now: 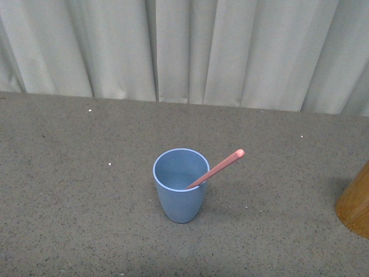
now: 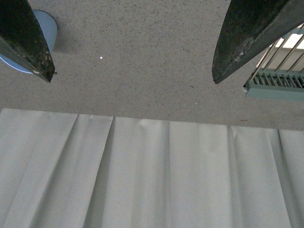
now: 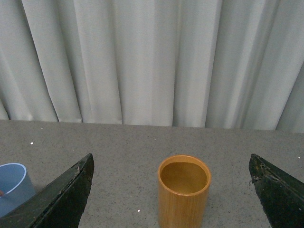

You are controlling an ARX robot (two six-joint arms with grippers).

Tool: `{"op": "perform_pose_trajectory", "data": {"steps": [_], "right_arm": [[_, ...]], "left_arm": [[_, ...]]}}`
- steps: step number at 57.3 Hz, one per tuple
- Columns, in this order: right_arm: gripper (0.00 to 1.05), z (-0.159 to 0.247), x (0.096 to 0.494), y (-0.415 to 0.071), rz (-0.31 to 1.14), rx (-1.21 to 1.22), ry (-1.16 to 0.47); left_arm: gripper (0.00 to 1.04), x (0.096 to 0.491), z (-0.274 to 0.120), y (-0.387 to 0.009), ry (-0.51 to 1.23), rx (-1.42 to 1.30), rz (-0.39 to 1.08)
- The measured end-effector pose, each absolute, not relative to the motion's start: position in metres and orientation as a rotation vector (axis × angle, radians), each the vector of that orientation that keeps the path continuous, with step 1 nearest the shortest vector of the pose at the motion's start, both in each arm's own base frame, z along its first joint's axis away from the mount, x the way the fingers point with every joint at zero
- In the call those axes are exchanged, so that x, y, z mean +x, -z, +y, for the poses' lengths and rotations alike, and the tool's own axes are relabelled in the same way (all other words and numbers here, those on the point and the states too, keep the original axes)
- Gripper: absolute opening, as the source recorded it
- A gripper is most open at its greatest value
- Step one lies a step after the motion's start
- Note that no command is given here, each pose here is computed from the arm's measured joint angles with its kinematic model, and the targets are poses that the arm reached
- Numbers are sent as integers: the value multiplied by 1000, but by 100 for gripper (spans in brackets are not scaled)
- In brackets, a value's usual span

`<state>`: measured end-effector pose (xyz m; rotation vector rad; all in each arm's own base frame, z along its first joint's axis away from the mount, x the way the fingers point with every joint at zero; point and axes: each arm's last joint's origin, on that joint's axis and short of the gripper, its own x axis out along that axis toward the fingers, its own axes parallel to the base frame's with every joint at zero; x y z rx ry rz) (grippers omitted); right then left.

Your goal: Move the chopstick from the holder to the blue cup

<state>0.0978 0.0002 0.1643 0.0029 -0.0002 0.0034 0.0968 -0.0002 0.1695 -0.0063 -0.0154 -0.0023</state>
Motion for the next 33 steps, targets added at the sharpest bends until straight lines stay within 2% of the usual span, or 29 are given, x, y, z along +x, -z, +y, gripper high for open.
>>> {"op": "perform_pose_trajectory", "data": {"steps": [33], "right_arm": [[95,0,98,-164,0,3,-3]], "left_arm": [[98,97,0,-169,2,-6,-15]]}}
